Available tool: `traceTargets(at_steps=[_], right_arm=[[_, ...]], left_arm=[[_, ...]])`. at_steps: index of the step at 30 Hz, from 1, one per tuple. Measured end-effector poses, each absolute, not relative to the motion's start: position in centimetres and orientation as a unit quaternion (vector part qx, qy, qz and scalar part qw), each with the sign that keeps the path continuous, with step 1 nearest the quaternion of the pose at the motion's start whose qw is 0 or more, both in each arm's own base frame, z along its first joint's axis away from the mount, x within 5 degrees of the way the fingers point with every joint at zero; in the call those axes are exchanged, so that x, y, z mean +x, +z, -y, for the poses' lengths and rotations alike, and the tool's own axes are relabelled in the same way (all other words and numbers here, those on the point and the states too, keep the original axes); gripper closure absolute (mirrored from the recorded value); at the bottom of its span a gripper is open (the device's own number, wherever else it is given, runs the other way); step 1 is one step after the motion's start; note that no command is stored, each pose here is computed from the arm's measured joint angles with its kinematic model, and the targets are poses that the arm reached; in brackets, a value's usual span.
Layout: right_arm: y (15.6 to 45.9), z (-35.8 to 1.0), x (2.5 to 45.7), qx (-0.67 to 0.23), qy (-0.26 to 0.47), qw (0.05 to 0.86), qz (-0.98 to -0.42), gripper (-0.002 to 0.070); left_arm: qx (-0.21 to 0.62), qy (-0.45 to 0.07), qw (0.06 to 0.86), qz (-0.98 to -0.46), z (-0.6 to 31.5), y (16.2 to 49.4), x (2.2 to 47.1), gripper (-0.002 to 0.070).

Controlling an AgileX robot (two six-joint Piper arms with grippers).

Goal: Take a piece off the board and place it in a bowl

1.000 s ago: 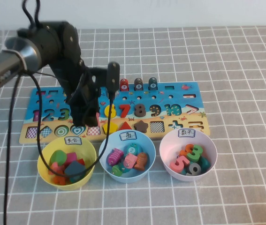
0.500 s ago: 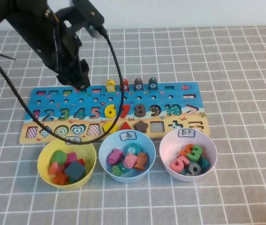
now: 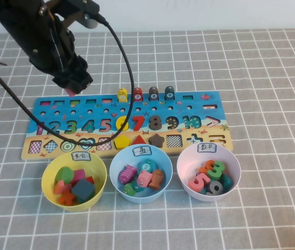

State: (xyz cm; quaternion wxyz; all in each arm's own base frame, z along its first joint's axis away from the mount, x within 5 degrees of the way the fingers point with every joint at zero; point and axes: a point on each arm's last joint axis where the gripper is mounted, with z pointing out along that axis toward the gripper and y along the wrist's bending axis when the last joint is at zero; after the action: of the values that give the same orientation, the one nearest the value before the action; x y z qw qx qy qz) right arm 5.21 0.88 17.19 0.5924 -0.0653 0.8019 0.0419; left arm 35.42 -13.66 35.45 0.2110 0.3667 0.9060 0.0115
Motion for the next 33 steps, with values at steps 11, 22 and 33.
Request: traceTargets(at_steps=[11,22,33], right_arm=[[17.2,-0.9,5.2,-0.065,0.042,0.592,-0.802,0.0694],[17.2,-0.9,5.2,-0.065,0.042,0.592,-0.802,0.0694],[17.2,-0.9,5.2,-0.065,0.042,0.592,-0.802,0.0694]], left_arm=[[0.312,0.013,0.231,-0.922,11.3,34.6,31.2,0.0392],[0.249,-0.03,0.276,-0.928,8.3,28.2,21.8,0.0392],[0.225,-0.055,0.335,-0.913,7.5,23.8,19.1,0.0392]])
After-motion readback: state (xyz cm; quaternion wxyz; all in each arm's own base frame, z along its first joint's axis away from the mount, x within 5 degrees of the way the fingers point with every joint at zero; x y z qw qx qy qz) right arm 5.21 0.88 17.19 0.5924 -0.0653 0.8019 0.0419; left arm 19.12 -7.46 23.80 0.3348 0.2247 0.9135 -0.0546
